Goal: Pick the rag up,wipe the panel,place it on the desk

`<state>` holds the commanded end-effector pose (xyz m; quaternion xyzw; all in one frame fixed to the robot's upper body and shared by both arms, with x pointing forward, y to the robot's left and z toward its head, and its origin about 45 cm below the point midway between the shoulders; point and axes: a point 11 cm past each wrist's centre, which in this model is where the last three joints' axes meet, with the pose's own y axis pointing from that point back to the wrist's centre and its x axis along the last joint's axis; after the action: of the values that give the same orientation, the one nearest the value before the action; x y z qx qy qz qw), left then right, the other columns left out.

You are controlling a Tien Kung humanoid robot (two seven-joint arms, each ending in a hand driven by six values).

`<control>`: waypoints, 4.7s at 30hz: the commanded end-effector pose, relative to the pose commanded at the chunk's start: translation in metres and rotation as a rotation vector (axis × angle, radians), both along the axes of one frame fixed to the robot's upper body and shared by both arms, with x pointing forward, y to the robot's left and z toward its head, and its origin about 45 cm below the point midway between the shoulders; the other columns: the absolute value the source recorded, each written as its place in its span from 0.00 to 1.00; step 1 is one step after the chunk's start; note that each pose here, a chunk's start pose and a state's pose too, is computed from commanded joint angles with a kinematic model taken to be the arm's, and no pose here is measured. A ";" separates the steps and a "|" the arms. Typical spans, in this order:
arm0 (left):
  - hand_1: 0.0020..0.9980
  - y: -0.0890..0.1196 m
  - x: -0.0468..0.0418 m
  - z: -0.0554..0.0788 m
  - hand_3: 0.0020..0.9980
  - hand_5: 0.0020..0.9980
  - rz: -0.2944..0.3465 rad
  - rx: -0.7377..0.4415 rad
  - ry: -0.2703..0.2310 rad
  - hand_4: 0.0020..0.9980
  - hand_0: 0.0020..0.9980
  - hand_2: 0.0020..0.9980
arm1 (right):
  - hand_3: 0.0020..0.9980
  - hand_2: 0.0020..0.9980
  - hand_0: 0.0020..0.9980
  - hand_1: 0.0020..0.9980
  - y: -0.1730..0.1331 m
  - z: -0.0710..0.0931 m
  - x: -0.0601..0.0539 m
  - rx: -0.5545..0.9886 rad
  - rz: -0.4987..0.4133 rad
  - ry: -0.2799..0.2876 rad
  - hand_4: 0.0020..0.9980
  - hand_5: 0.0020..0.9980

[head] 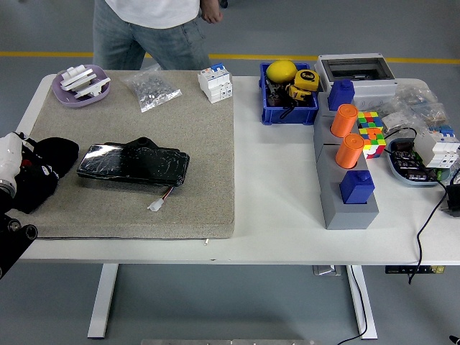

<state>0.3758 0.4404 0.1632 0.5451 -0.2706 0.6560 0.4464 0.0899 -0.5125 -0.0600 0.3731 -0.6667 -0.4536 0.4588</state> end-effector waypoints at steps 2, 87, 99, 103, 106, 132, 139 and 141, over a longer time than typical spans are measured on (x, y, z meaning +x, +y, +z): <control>0.59 0.000 0.0005 0.001 0.58 0.21 0.000 -0.011 -0.003 0.97 0.44 0.59 | 0.64 0.65 0.71 0.56 0.000 0.000 0.000 -0.002 0.000 0.001 1.00 0.58; 0.58 -0.050 -0.0204 0.135 0.66 0.45 -0.202 -0.457 -0.421 1.00 0.43 0.64 | 0.64 0.65 0.71 0.55 0.003 -0.004 -0.006 0.001 0.003 0.013 1.00 0.57; 0.58 -0.047 -0.0200 0.140 0.66 0.45 -0.206 -0.442 -0.432 1.00 0.43 0.63 | 0.64 0.65 0.71 0.55 0.006 -0.006 -0.007 0.006 0.005 0.006 1.00 0.57; 0.58 -0.045 -0.0185 0.138 0.66 0.44 -0.203 -0.453 -0.435 1.00 0.43 0.63 | 0.64 0.65 0.71 0.55 0.007 -0.006 -0.007 0.007 0.004 0.005 1.00 0.57; 0.58 -0.043 -0.0182 0.138 0.66 0.44 -0.198 -0.464 -0.441 1.00 0.43 0.63 | 0.64 0.65 0.71 0.55 0.008 -0.007 -0.006 0.009 0.005 0.003 1.00 0.57; 0.58 -0.034 -0.0198 0.138 0.65 0.44 -0.180 -0.496 -0.462 1.00 0.43 0.63 | 0.64 0.65 0.71 0.55 0.009 -0.007 -0.006 0.009 0.002 0.008 1.00 0.57; 0.58 -0.034 -0.0203 0.136 0.65 0.44 -0.179 -0.495 -0.454 1.00 0.42 0.63 | 0.64 0.65 0.71 0.55 0.010 -0.008 -0.007 0.011 0.001 0.008 1.00 0.57; 0.58 -0.034 -0.0205 0.136 0.65 0.44 -0.179 -0.496 -0.454 1.00 0.42 0.63 | 0.64 0.65 0.71 0.55 0.010 -0.008 -0.008 0.010 0.001 0.009 1.00 0.57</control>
<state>0.3553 0.4069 0.2989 0.2344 -0.2419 0.7646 0.5495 0.0821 -0.5026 -0.0676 0.3738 -0.6621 -0.4585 0.4602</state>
